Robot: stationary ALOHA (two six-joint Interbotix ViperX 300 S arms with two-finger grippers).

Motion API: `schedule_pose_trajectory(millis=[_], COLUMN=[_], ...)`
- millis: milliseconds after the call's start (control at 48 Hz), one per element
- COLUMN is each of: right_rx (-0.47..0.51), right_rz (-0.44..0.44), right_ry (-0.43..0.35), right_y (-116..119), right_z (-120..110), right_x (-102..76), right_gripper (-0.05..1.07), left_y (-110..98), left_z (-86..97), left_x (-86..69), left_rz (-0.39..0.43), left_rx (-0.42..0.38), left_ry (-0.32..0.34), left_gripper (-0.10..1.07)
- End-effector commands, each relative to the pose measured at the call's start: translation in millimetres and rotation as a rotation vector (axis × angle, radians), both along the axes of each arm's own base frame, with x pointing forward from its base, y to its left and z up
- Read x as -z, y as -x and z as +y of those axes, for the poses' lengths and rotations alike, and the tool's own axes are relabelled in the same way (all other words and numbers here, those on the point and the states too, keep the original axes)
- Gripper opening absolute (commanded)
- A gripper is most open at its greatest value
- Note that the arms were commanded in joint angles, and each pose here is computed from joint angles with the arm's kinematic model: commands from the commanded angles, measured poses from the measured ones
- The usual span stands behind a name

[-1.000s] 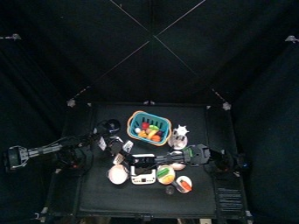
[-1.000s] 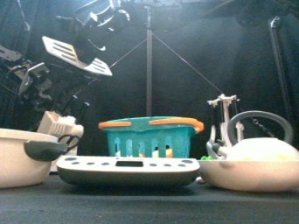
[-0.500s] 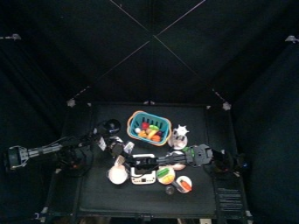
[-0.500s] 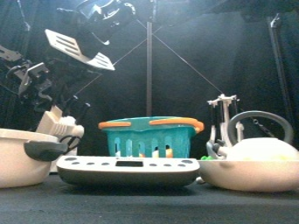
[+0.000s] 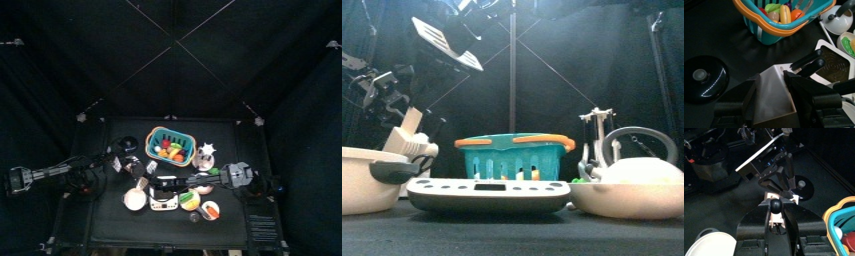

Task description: Pull out cleaver

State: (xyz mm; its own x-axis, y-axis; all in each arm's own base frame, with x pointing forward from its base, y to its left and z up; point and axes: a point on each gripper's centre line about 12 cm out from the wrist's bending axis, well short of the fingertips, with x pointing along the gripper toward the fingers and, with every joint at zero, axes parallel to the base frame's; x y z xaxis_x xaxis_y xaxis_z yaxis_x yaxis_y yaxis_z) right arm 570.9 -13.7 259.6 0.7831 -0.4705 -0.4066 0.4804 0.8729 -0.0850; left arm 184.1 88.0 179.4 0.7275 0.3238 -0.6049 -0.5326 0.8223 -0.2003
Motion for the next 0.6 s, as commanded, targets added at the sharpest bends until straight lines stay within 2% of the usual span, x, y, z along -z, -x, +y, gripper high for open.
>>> schedule_pose_trajectory(millis=[0, 292, 583], right_rx=[-0.004, -0.015, -0.011], right_rz=[-0.086, -0.101, -0.090], right_ry=[-0.002, 0.008, 0.003], right_y=[10.0, 13.0, 28.1], right_z=[-2.9, -3.3, -4.7], right_x=[-45.1, -54.8, -57.8], right_gripper=[0.55, 0.55, 0.55], left_y=[-1.4, -1.1, -1.1], left_z=[0.7, 0.5, 0.5], left_x=[-1.8, -1.3, -1.3], left_rz=[0.000, 0.002, 0.002], left_rx=[0.003, 0.004, 0.004], left_ry=[-0.004, -0.004, -0.004], left_gripper=[0.81, 0.81, 0.81])
